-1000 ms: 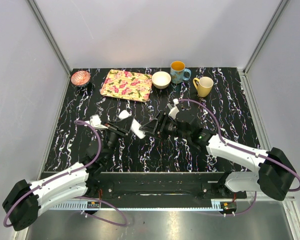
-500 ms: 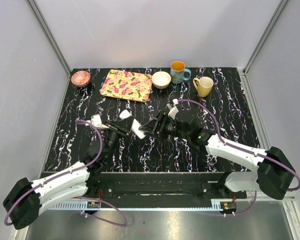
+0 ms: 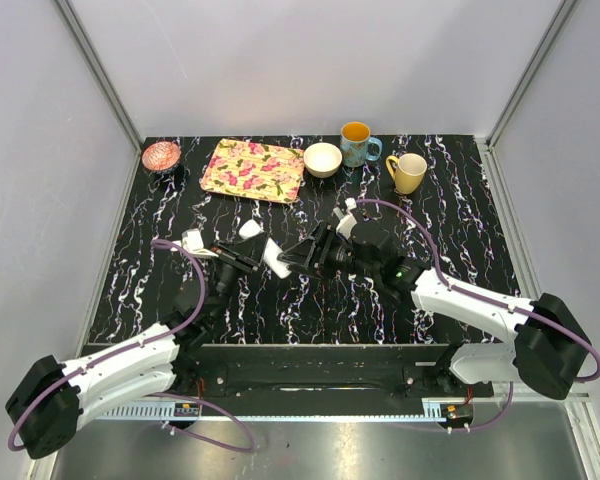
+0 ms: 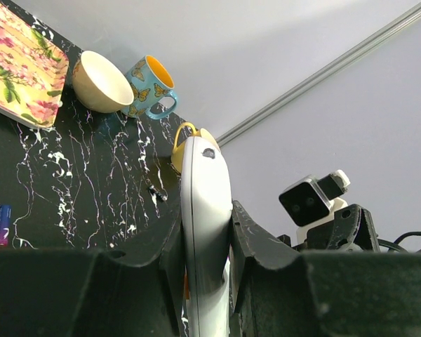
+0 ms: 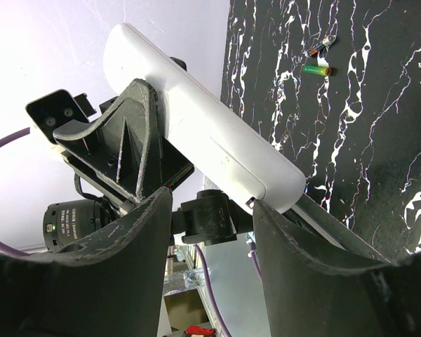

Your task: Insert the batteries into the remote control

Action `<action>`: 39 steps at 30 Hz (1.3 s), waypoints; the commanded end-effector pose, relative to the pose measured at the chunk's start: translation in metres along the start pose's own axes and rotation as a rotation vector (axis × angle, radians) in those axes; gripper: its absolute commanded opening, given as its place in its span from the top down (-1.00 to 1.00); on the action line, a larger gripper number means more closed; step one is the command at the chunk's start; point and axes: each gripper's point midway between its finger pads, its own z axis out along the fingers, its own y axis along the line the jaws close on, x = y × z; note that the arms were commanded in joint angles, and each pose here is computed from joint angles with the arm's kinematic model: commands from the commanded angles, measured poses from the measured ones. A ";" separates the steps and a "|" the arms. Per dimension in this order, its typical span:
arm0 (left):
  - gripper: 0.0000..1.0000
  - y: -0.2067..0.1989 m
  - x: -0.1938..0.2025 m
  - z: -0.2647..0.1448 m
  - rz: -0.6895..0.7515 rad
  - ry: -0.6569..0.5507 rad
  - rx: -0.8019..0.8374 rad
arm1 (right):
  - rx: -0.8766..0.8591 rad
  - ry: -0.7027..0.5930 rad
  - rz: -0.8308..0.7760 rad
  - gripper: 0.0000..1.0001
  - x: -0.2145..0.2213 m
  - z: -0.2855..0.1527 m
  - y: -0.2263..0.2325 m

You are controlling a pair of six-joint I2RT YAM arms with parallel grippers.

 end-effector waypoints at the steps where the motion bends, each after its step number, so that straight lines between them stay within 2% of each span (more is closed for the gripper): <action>1: 1.00 -0.030 -0.004 -0.003 -0.054 0.006 0.102 | -0.093 -0.016 -0.035 -0.18 -0.006 -0.004 0.030; 28: 1.00 -0.015 -0.010 0.000 0.007 -0.021 0.012 | -0.111 -0.016 -0.036 -0.18 -0.005 -0.010 0.035; 39: 1.00 -0.028 -0.006 -0.002 -0.018 0.035 0.041 | -0.086 -0.013 -0.036 -0.18 -0.003 -0.012 0.026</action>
